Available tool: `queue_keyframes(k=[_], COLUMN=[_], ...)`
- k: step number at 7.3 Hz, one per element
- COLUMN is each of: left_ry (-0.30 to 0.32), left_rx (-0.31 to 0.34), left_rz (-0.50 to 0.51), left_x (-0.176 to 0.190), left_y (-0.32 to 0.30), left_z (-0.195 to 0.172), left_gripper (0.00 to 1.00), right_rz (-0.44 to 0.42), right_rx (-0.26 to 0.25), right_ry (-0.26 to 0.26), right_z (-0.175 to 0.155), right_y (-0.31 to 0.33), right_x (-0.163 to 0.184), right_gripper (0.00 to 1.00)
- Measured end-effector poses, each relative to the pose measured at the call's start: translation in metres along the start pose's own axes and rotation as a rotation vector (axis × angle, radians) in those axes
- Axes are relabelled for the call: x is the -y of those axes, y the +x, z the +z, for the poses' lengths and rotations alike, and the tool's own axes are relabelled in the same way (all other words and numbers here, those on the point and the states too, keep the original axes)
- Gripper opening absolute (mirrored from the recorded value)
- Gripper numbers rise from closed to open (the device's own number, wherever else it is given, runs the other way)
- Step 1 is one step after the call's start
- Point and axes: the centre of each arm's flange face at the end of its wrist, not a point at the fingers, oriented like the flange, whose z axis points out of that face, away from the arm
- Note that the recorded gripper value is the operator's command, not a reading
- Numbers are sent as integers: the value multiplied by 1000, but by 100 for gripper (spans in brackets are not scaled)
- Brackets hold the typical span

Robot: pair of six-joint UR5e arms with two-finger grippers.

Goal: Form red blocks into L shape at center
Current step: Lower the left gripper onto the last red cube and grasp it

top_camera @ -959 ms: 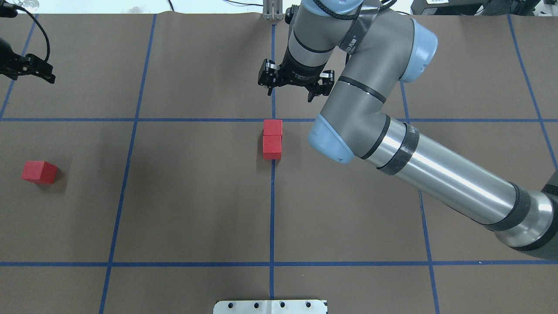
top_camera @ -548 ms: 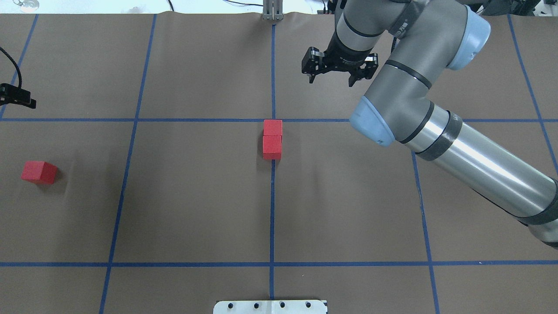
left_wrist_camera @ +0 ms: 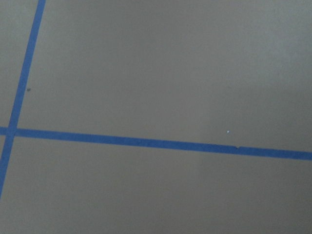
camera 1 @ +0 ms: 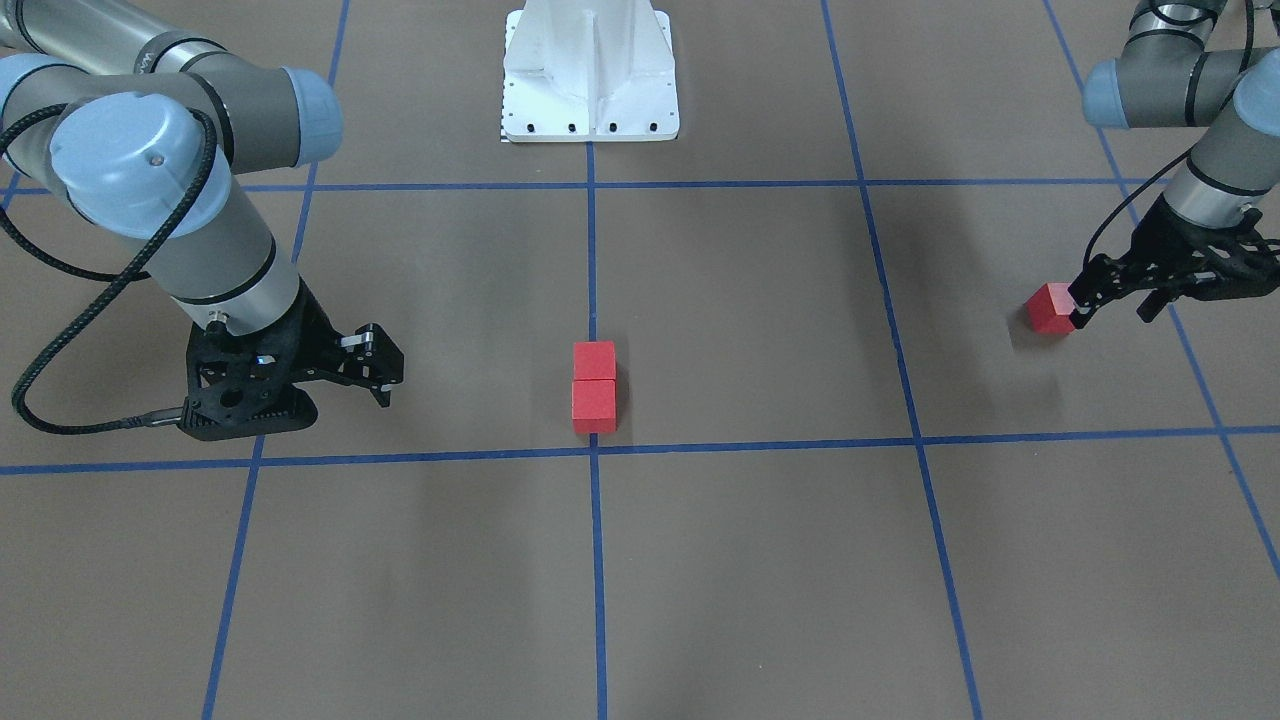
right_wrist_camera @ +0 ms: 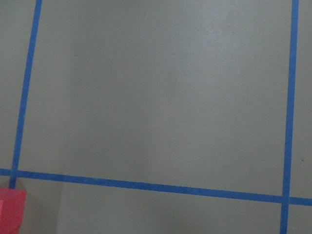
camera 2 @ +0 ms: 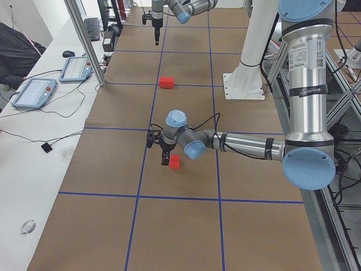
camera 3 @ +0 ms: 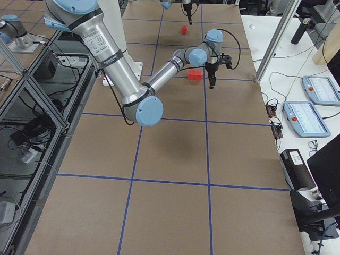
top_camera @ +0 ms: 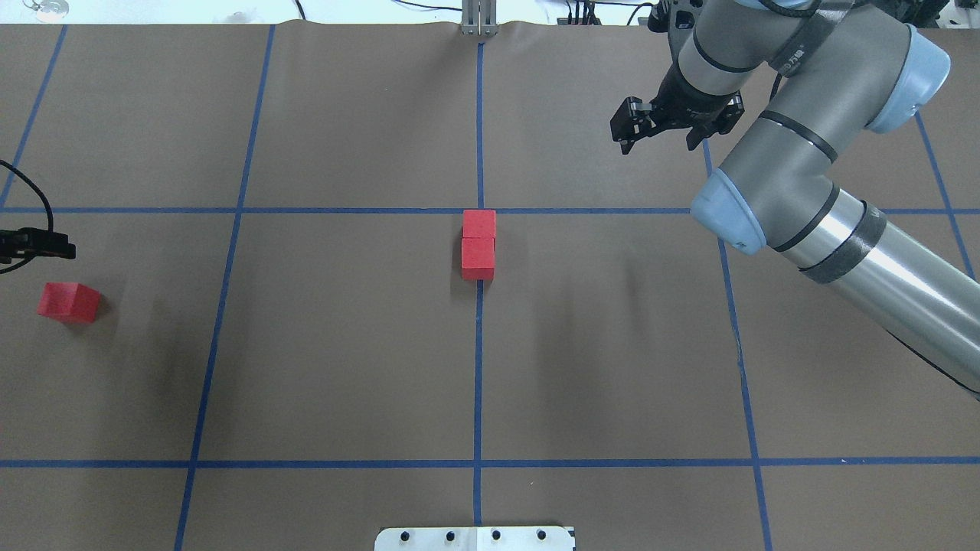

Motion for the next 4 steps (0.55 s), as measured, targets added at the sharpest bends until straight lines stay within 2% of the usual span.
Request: queue_keyframes(k=[4], left_ry=[-45], left_rx=[11], left_rz=[58], left_x=[-34], left_y=[16], left_z=[24], left_gripper=[100], right_rz=[-7], right_rx=[-7], right_ry=[-4], right_z=[4], right_y=[8], right_x=[-2], right_gripper=[99])
